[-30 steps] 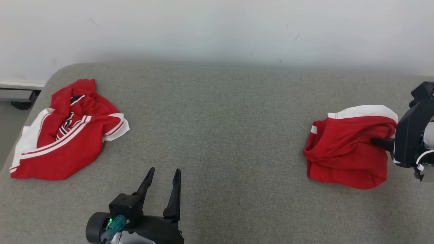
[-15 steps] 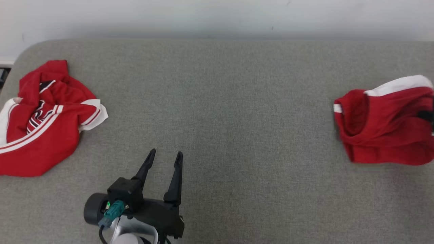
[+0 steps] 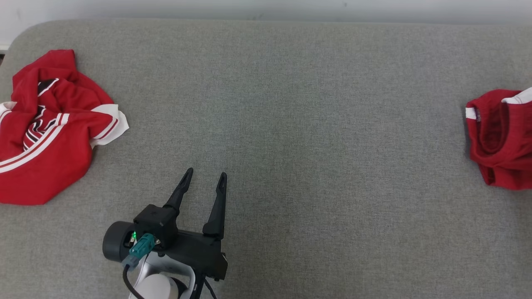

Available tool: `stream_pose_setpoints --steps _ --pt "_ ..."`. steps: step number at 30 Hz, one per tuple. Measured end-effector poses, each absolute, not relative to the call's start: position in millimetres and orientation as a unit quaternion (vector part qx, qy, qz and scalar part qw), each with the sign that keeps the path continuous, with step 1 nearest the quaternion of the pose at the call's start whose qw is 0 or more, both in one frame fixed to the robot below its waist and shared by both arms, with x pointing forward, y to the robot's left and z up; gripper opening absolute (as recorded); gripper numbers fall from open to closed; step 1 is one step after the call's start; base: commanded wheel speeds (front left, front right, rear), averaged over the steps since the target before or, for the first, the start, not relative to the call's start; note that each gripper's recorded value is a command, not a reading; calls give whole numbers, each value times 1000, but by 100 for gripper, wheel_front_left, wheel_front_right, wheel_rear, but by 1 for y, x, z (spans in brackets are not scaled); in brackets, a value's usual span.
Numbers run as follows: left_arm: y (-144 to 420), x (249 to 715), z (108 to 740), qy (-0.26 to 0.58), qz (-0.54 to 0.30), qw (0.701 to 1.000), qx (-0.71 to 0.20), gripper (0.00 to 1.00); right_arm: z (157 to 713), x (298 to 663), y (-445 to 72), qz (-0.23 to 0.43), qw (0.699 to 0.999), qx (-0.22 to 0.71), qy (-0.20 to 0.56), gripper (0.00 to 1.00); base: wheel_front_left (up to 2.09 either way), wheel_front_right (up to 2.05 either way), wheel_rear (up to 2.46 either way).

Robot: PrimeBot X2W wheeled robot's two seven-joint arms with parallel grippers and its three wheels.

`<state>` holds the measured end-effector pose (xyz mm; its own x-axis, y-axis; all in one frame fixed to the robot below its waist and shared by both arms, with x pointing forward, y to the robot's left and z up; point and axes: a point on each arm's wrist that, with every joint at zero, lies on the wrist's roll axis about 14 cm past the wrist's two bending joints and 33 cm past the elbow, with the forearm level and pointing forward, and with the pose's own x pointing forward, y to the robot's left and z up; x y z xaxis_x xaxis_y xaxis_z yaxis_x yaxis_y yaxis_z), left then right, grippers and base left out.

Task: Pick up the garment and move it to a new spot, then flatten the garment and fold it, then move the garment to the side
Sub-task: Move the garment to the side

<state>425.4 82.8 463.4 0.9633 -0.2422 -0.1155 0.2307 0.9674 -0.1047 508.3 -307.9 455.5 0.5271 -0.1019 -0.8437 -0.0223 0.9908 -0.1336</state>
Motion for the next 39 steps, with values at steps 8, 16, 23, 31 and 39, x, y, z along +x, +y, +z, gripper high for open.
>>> stream_pose_setpoints --steps 8,16,23,31,39 --pt "87 425 458 72 -113 990 -43 100 454 515 -320 -44 865 -118 486 100 0 0 0" --pt "88 424 459 71 -112 990 -41 100 464 515 -335 -64 862 -162 476 100 0 0 0" --pt "90 422 463 65 -109 991 -41 100 483 540 -278 10 912 -90 401 100 0 0 0" --pt "105 419 479 37 -91 994 -38 100 527 547 -222 87 965 13 248 100 0 0 0" --pt "111 405 483 31 -82 995 -48 100 564 522 -199 107 984 80 115 100 0 0 0"
